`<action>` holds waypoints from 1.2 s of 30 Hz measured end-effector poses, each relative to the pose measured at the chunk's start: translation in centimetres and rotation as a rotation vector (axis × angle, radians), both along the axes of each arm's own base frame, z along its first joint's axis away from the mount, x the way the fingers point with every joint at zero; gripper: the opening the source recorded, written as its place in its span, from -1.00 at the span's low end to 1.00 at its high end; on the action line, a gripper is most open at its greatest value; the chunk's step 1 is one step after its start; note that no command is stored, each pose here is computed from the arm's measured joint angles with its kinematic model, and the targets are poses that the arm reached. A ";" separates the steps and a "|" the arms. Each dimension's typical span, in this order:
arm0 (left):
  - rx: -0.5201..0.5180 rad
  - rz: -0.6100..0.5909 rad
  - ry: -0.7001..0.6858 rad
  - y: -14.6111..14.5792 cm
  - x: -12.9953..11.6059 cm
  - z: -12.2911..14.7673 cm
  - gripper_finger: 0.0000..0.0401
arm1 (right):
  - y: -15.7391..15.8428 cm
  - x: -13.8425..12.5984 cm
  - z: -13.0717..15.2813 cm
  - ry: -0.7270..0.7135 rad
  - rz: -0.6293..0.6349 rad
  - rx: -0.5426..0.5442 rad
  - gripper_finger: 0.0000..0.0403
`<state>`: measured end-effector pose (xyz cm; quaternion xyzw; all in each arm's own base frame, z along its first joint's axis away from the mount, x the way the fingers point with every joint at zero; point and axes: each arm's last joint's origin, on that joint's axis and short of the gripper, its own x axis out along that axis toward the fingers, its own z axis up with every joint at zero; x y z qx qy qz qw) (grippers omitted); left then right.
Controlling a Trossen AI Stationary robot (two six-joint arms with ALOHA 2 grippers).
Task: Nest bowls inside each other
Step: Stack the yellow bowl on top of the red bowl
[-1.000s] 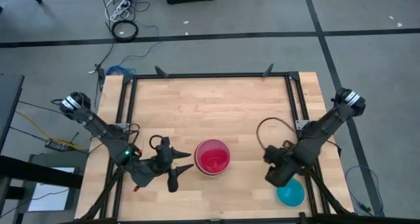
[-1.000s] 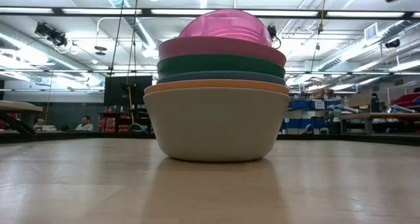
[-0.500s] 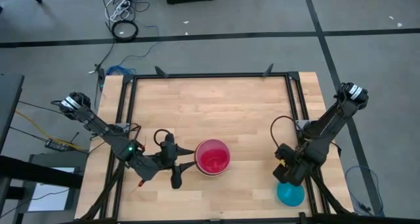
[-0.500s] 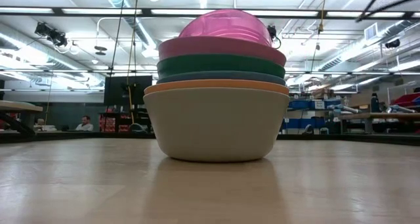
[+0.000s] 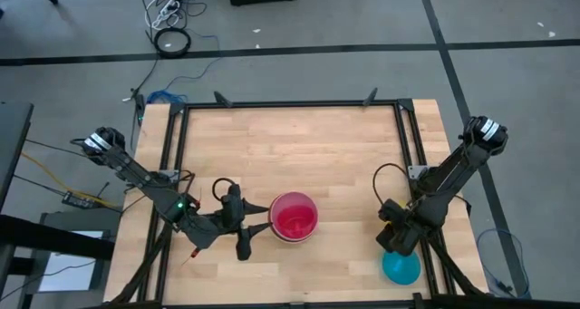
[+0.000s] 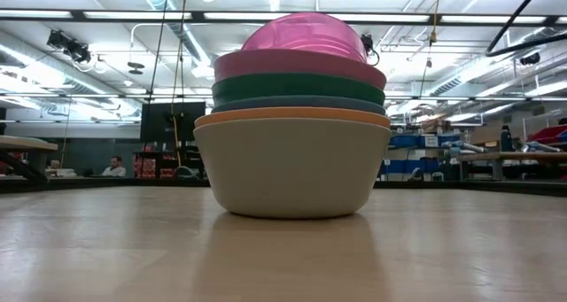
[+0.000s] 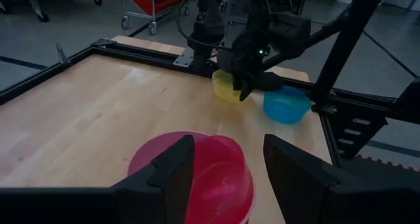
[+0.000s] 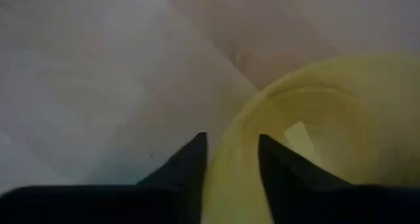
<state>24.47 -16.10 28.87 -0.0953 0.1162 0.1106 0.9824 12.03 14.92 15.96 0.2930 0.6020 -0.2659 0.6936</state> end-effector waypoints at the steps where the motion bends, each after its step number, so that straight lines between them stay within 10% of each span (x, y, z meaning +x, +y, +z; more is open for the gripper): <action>1: 0.000 0.000 0.001 0.0 0.0 0.0 -0.05 | 0.0 0.1 0.0 -0.005 0.008 -0.005 -0.55; 6: 0.016 0.014 0.001 0.2 -0.1 0.1 -0.05 | -0.7 0.9 0.0 -0.031 0.045 -0.035 -0.95; 14: 0.041 0.094 0.057 1.5 -1.7 0.5 -0.05 | -2.0 4.7 1.8 -0.171 0.137 -0.070 -1.00; 27: 0.035 0.192 0.162 3.5 -4.1 0.3 -0.05 | -3.3 12.2 13.7 -0.537 0.350 -0.167 -1.00; 36: 0.013 0.249 0.233 4.5 -5.5 -0.2 -0.05 | -0.3 19.4 15.5 -0.536 0.619 -0.191 -1.00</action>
